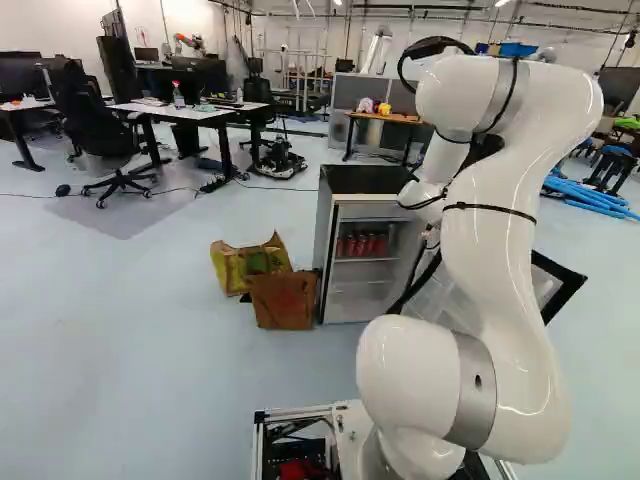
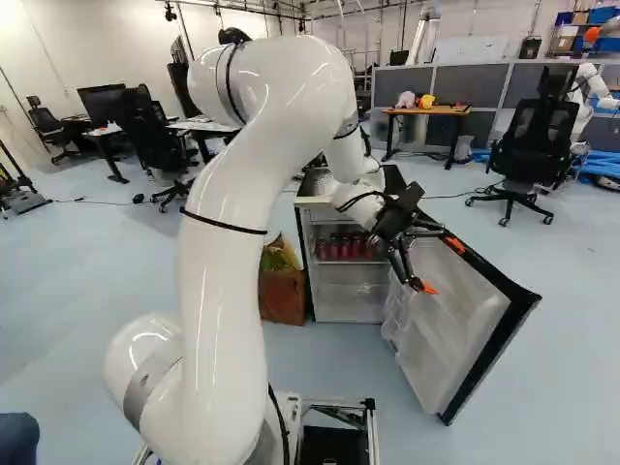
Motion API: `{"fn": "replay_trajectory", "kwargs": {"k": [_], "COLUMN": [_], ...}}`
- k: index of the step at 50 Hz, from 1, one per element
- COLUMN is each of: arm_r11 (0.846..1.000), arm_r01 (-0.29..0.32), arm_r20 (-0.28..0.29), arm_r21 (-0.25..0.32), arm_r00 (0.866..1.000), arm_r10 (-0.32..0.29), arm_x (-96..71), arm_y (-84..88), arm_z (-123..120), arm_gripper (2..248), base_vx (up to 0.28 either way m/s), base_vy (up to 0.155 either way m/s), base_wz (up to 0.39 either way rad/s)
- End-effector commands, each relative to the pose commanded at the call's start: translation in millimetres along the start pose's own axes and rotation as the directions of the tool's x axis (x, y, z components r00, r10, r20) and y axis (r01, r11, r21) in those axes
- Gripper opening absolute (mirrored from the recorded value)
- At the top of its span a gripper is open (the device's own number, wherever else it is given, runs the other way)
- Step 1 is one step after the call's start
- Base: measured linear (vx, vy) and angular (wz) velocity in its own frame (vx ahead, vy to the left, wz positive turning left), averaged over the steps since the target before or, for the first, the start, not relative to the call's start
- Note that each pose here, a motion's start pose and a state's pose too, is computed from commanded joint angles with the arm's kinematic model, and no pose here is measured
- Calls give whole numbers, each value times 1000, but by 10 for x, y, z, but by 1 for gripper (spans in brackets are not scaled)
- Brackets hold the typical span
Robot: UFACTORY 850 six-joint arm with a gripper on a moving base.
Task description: Grab a drink from the fridge
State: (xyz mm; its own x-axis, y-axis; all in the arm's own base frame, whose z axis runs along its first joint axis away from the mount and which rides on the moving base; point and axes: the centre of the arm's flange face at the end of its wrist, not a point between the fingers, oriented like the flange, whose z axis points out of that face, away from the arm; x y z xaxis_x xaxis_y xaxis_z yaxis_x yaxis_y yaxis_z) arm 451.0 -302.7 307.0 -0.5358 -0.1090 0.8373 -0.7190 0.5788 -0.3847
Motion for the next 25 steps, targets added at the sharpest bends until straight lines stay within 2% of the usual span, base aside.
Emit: {"fn": "replay_trajectory", "kwargs": {"k": [12, 25], "arm_r11": [992, 965], "arm_r01": [72, 150], "arm_r20": [-8, -21], "arm_r21": [100, 216], "arm_r00": [997, 989], "arm_r10": [-72, -149], "arm_x": [94, 202], "arm_y": [137, 278], "arm_z": [-4, -12], "arm_gripper": [247, 247], "base_vx": [0, 0], "base_vy": [0, 0], "base_wz": [0, 0]}}
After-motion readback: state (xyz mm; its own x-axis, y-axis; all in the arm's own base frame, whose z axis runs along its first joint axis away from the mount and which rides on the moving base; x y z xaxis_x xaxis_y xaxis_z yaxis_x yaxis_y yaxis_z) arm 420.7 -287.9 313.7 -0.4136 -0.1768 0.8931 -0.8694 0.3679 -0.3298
